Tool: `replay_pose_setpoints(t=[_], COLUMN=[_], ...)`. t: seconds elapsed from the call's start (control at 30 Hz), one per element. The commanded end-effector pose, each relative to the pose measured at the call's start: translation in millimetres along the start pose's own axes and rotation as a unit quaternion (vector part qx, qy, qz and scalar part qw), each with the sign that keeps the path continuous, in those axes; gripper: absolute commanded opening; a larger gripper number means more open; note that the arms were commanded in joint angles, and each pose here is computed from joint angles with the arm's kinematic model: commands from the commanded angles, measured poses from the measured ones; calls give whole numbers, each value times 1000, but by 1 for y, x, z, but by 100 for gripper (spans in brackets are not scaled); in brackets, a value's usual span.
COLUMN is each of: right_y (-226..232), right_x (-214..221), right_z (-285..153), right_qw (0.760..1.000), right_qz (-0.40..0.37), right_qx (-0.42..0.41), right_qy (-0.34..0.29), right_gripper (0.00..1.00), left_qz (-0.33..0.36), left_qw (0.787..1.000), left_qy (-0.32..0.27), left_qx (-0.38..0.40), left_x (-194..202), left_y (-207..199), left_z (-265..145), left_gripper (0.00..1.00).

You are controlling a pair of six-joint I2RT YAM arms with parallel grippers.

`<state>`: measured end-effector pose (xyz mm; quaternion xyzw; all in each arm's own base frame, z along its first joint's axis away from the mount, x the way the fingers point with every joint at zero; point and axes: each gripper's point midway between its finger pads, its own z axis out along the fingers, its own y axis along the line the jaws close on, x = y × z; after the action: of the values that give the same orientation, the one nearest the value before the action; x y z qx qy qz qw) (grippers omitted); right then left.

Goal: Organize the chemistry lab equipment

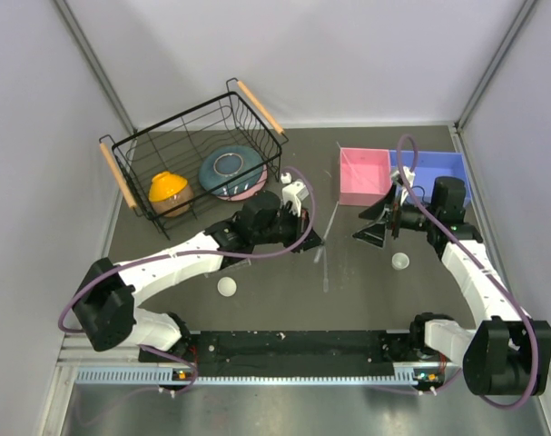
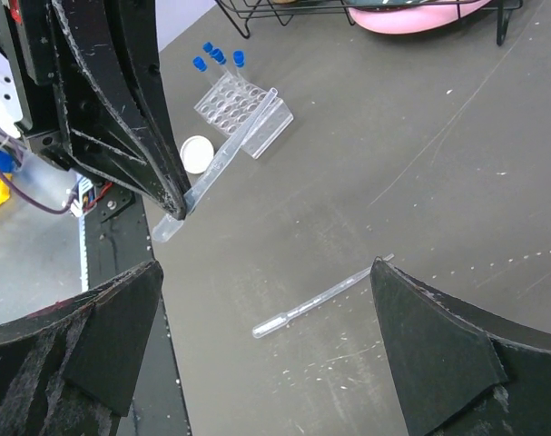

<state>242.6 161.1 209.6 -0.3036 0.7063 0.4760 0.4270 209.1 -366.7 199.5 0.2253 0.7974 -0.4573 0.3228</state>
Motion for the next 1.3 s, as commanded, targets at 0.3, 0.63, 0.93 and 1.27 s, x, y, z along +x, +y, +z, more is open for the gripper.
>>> replay_pose_setpoints(t=[0.3,0.63,0.93,1.27], right_y=[11,11,11,16], right_x=[-8,-12,-13,-14], right_z=[5,8,10,13], right_qw=[999,999,998,996], right_qz=[-15,20,36,59], right_qx=[-32,-41,-43,-54], right_qy=[-9,-22,-22,-26], right_gripper=[98,98,98,98], left_qz=[11,9,7,3], left_qw=[999,999,998,998], left_qy=[-37,-45,-45,-55], left_qx=[19,28,33,44], left_x=[-15,-18,-17,-19], left_y=[-15,-24,-27,-36], left_z=[2,2,7,9], left_gripper=[0,0,0,0])
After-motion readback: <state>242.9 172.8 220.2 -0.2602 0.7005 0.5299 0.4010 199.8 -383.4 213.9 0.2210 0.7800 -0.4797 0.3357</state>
